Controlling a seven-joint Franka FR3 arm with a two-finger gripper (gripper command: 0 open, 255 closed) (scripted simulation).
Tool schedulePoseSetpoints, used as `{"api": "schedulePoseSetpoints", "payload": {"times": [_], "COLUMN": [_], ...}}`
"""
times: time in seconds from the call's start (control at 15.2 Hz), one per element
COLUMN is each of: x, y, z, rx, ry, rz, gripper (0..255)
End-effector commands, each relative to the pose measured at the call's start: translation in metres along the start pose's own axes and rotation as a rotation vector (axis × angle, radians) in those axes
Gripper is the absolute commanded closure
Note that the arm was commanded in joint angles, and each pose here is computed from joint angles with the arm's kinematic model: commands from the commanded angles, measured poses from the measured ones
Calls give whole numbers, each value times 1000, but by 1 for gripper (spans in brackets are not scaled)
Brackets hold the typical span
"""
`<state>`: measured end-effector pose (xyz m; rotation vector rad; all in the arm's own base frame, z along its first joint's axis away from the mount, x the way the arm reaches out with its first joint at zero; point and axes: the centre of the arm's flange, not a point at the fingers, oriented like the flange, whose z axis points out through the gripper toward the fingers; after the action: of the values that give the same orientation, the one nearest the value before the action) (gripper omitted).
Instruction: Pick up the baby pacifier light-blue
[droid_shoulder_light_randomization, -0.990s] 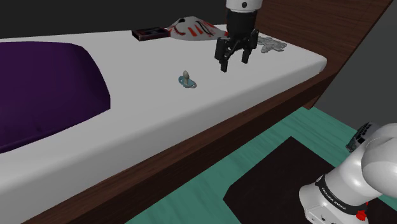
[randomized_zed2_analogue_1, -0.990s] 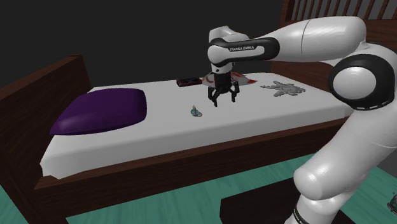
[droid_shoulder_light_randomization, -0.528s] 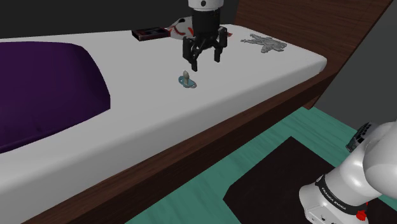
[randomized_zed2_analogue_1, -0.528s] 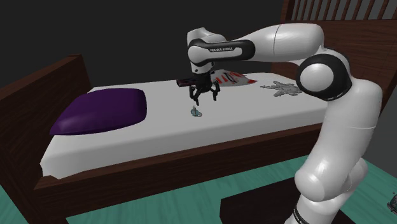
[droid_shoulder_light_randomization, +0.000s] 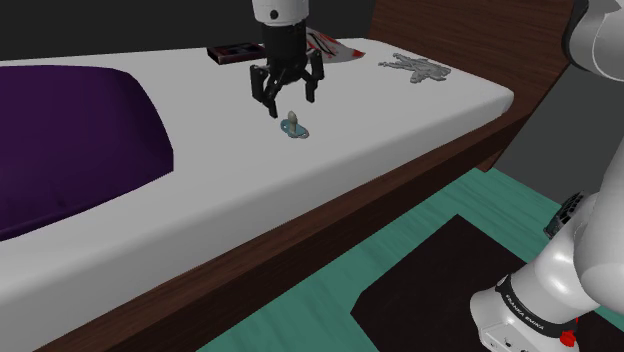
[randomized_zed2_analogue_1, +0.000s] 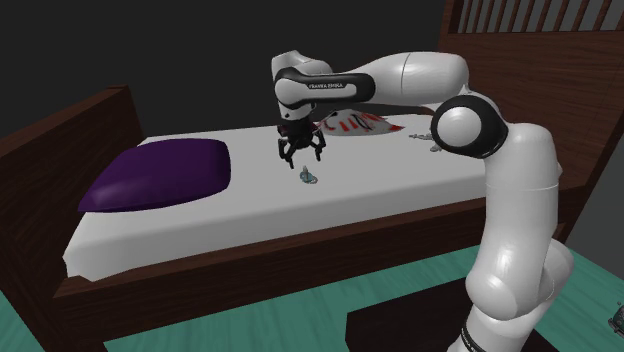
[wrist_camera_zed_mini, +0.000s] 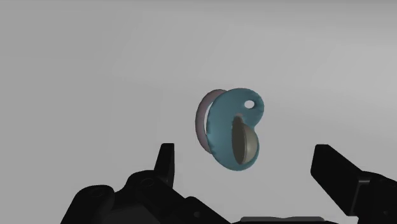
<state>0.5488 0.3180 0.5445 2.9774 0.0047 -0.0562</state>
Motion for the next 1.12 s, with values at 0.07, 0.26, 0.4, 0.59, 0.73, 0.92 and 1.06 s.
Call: {"api": "schedulePoseSetpoints", "payload": {"times": [0.07, 0.26, 0.4, 0.59, 0.73, 0.92, 1.06], "x": [2, 2, 2, 2, 2, 2, 2], "y": [-3, -5, -6, -6, -6, -6, -5], "z": [14, 28, 27, 28, 28, 27, 23], "rx": [0, 0, 0, 0, 0, 0, 0], "ry": [0, 0, 0, 0, 0, 0, 0], "rz": [0, 0, 0, 0, 0, 0, 0], "gripper": [0, 0, 255, 255, 255, 255, 255]}}
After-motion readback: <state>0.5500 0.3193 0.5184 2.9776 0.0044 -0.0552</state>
